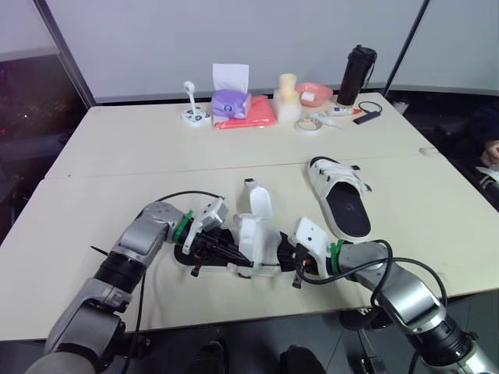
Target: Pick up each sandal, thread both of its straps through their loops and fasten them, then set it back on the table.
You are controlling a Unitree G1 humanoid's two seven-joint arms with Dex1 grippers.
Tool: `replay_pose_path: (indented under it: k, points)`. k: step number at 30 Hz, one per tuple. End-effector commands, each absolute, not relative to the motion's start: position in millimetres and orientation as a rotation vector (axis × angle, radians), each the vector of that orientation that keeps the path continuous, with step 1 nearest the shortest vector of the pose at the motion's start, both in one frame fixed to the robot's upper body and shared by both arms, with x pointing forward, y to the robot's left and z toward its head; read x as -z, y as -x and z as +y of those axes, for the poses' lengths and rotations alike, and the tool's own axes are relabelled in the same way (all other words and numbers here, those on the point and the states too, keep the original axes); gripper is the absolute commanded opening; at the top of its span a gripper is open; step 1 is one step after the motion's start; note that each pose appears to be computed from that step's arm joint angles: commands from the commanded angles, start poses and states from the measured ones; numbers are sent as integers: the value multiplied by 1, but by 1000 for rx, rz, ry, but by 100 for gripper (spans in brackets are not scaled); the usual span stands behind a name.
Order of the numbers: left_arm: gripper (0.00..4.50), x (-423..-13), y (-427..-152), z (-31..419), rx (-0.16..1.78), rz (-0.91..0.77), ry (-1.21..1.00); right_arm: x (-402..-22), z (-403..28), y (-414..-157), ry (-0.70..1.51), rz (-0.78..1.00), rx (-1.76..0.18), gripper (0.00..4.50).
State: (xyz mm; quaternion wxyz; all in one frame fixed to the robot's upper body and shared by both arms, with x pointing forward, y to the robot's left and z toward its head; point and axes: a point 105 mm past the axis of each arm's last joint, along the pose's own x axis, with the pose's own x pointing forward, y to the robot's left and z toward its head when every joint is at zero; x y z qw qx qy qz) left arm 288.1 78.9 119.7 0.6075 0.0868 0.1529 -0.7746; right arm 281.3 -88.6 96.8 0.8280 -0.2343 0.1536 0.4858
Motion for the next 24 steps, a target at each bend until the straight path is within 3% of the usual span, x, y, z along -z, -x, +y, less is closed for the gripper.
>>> replay_pose_path:
  k: [1, 3, 8, 20, 24]
  points:
    - [59, -113, -288, 85, 1753, 367, -247, -82, -89, -278, 497, 388, -1035, 0]
    - [128, -115, -288, 87, 1743, 359, -247, -82, -88, -278, 497, 387, -1038, 0]
    - [383, -128, -278, 101, 1732, 352, -226, -82, -87, -279, 497, 386, -1041, 0]
    - [383, -130, -231, 128, 1671, 427, -139, -80, -86, -278, 500, 385, -1053, 0]
    - [383, -113, -240, 119, 1592, 379, -147, -80, -85, -278, 501, 387, -1062, 0]
